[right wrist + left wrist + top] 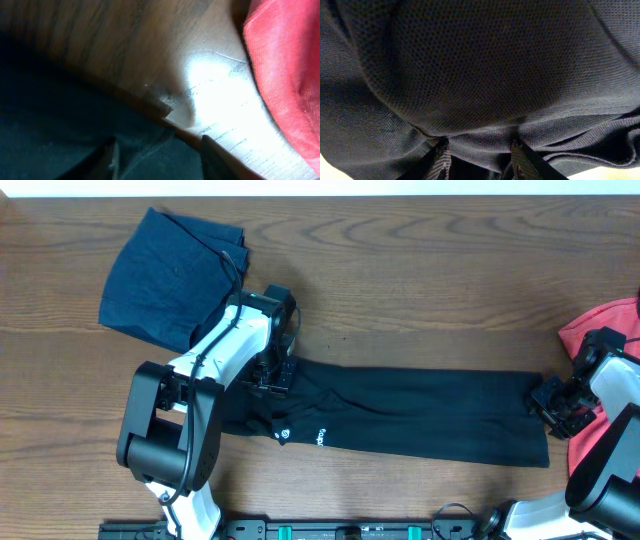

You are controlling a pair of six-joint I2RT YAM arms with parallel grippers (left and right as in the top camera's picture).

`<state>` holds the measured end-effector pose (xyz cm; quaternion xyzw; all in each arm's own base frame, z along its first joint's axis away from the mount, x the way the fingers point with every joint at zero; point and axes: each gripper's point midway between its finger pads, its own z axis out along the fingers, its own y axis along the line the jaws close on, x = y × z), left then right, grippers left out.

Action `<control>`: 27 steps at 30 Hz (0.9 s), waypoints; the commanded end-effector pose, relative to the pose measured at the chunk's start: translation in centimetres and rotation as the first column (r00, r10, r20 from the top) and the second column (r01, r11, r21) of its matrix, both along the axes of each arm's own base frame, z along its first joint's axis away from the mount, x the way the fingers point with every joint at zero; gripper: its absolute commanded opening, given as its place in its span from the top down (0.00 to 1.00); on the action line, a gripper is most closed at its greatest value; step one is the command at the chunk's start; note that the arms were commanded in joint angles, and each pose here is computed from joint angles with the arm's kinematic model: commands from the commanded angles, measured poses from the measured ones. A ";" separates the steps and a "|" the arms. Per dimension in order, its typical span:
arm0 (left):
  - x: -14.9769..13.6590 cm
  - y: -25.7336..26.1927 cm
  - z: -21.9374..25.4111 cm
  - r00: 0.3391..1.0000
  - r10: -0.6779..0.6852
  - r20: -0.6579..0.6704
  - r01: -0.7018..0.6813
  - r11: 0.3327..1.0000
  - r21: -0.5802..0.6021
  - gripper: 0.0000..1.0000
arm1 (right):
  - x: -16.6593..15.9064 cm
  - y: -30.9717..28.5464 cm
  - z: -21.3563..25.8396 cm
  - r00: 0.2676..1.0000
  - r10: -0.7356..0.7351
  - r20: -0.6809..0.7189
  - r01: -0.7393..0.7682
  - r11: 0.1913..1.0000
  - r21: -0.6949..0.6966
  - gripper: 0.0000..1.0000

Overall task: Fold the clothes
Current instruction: 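Hold the shirt's left end and regrasp the right end with the right gripper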

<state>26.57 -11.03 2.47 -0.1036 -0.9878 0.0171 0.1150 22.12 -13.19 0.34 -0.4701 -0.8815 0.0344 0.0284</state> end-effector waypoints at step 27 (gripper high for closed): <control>0.2 0.5 0.1 1.000 0.007 0.009 -0.007 1.000 0.022 0.58 | 0.1 -2.0 3.7 0.988 -0.073 0.137 0.088 0.990 -0.106 0.62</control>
